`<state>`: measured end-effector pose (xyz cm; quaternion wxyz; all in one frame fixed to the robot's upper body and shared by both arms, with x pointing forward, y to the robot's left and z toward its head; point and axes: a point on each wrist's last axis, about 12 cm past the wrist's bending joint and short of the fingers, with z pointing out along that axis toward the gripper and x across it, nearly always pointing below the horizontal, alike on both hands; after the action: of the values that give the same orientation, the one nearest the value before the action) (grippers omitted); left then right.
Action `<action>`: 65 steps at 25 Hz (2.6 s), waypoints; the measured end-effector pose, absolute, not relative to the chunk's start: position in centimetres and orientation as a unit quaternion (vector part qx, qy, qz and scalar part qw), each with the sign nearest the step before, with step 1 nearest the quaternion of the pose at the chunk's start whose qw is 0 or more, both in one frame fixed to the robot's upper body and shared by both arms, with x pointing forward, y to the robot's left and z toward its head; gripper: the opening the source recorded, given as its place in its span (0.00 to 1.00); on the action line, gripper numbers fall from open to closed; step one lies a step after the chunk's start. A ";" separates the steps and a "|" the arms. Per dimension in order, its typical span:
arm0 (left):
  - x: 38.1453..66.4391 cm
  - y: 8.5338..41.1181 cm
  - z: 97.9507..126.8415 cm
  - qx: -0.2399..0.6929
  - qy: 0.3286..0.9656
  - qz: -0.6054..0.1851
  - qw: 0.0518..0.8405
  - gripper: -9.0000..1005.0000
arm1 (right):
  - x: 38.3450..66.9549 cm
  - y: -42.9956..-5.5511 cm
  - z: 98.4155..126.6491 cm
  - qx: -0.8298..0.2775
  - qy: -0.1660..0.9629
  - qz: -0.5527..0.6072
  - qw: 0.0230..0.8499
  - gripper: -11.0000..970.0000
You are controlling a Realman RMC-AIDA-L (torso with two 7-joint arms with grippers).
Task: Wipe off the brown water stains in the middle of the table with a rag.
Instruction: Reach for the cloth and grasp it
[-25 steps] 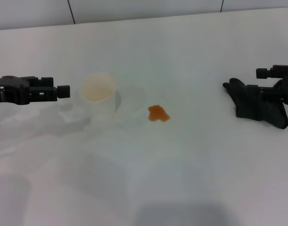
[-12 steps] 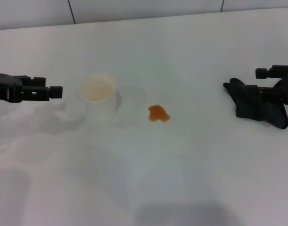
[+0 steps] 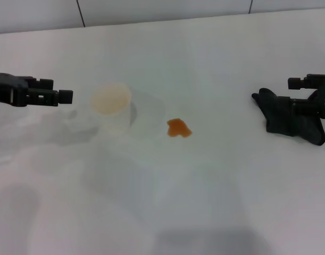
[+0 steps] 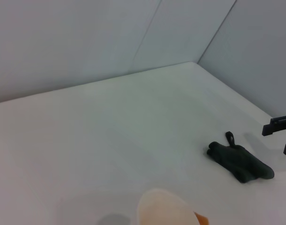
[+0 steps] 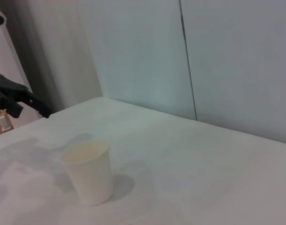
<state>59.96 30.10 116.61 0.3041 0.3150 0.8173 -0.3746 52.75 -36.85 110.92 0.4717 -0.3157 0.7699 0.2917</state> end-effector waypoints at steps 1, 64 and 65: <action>60.0 30.0 116.7 0.316 0.817 -0.375 0.304 0.89 | 52.7 -36.9 110.9 -0.316 0.770 0.292 0.472 0.68; 62.0 26.4 115.3 0.352 0.827 -0.327 0.292 0.89 | 57.4 -31.0 114.0 -0.441 0.742 0.323 0.387 0.68; 62.1 26.4 115.3 0.351 0.827 -0.328 0.292 0.89 | 57.7 -31.0 113.7 -0.438 0.747 0.315 0.388 0.68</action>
<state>62.06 26.39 115.34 0.2924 0.3515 0.8268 -0.3276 57.69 -30.95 113.69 0.3877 -0.4385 0.7472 0.3149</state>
